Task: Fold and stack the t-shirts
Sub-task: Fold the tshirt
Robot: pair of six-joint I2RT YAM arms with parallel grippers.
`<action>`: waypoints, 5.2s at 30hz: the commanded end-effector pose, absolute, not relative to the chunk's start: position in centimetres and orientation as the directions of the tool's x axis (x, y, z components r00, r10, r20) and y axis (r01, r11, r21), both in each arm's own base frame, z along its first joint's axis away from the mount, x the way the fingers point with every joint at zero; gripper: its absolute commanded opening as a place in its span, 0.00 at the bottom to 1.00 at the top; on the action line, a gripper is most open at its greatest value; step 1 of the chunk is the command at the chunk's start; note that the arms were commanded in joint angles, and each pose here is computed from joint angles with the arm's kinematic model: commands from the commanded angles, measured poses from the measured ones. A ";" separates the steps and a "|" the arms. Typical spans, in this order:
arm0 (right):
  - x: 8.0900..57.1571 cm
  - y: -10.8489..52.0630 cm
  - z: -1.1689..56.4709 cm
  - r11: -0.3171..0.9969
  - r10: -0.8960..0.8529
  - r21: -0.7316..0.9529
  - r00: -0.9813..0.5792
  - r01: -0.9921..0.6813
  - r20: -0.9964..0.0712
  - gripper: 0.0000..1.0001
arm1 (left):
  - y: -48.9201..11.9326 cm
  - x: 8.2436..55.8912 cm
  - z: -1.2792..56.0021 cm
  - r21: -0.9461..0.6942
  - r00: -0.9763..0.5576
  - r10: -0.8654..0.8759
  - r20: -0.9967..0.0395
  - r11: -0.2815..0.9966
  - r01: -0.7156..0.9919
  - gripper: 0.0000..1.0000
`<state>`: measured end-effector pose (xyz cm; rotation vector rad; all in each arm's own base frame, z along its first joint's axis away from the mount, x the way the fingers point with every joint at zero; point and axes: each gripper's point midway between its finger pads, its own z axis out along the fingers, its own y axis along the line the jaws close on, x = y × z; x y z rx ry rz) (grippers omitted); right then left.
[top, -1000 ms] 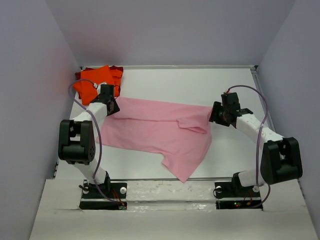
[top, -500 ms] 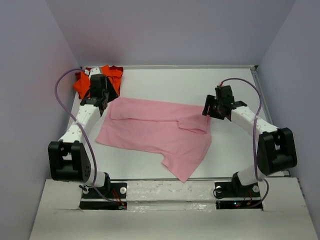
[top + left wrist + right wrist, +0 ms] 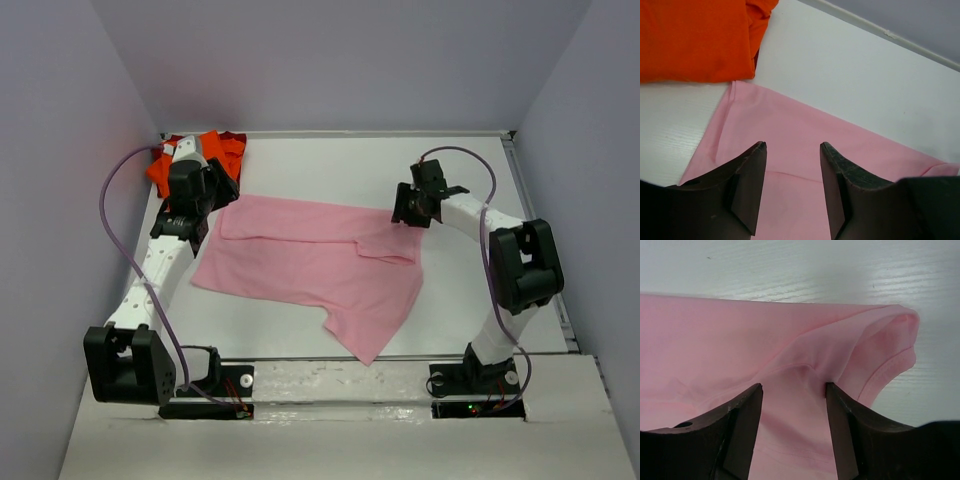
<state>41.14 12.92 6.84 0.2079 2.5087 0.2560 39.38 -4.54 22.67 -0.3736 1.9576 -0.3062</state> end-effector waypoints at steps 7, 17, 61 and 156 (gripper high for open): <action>41.0 12.2 5.8 0.978 0.188 0.184 -0.803 0.099 -0.566 0.00 | -6.2 39.7 25.0 -0.426 -0.347 -0.407 -0.845 0.905 -0.023 0.56; 38.3 11.4 7.8 0.975 0.203 0.196 -0.787 0.106 -0.583 0.00 | -6.0 40.0 24.6 -0.443 -0.359 -0.422 -0.833 0.896 -0.025 0.57; 41.0 14.1 5.0 0.970 0.201 0.223 -0.839 0.097 -0.506 0.69 | -6.2 39.3 25.3 -0.450 -0.344 -0.423 -0.838 0.893 -0.002 0.57; 12.6 12.4 4.4 0.927 0.335 0.019 -0.800 0.376 -0.498 0.61 | -11.6 29.6 10.9 -0.485 -0.550 -0.474 -0.688 0.864 -0.137 0.52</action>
